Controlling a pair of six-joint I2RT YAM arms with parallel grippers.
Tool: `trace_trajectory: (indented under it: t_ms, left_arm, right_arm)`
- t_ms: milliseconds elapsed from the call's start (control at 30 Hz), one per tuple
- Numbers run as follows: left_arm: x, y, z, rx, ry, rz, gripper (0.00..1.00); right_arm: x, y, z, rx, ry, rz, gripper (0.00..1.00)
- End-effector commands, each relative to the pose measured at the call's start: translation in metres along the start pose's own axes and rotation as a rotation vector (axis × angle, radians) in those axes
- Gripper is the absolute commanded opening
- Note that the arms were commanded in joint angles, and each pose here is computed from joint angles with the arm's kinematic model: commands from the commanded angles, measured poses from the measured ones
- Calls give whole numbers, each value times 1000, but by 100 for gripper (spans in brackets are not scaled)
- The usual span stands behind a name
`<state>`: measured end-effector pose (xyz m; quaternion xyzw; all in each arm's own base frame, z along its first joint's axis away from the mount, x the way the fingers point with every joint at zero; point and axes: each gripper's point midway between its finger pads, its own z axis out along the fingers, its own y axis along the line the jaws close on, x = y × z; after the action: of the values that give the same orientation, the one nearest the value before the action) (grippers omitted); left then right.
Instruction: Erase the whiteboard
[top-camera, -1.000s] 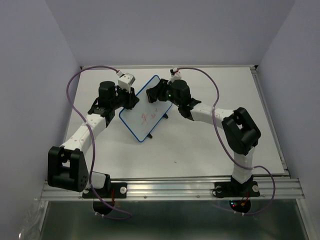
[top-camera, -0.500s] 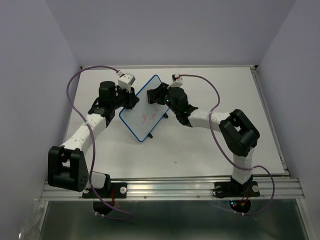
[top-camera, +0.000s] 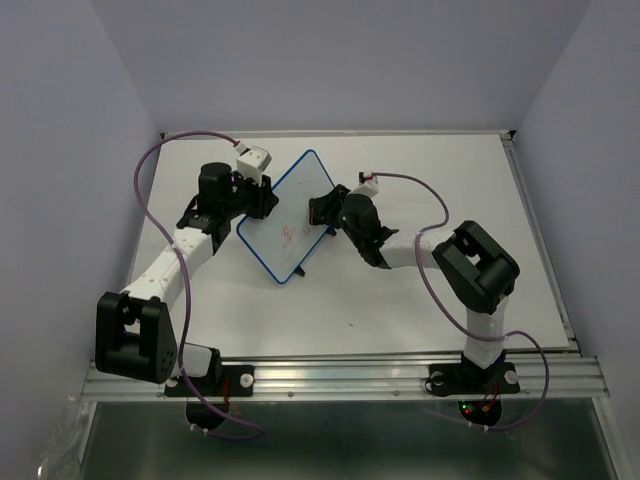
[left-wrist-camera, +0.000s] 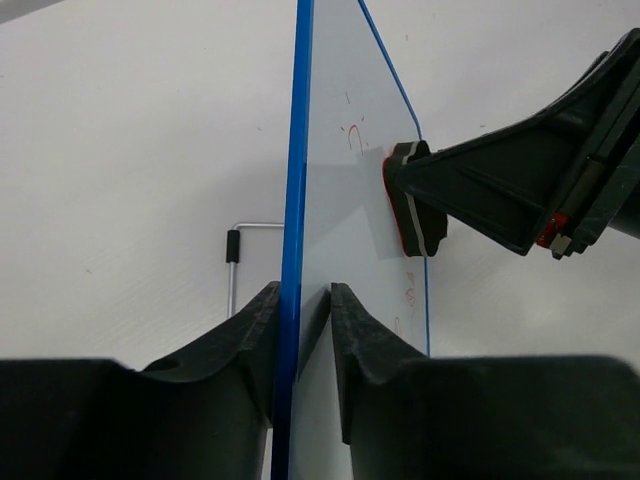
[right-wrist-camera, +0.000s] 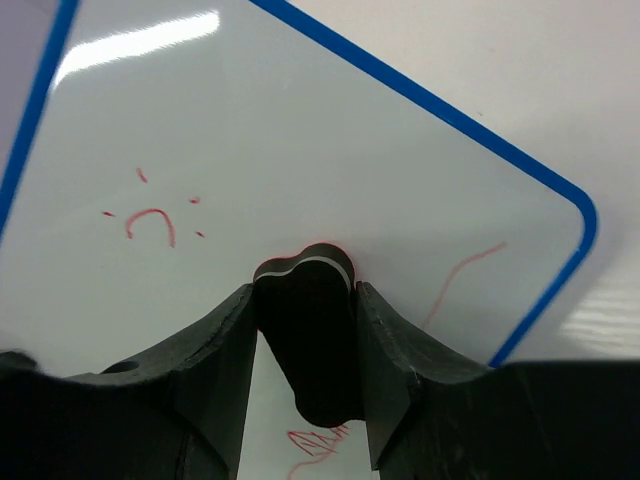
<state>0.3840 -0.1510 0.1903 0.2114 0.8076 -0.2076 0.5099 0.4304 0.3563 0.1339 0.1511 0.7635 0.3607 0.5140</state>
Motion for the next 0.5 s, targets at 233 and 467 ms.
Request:
trace_trajectory:
  t_ms: [233, 467]
  left_arm:
    - [-8, 6, -15, -73, -18, 37, 83]
    - [-55, 13, -35, -157, -126, -3, 99]
  right_arm:
    - [49, -82, -33, 229, 131, -39, 1]
    - [-8, -15, -31, 87, 20, -21, 1]
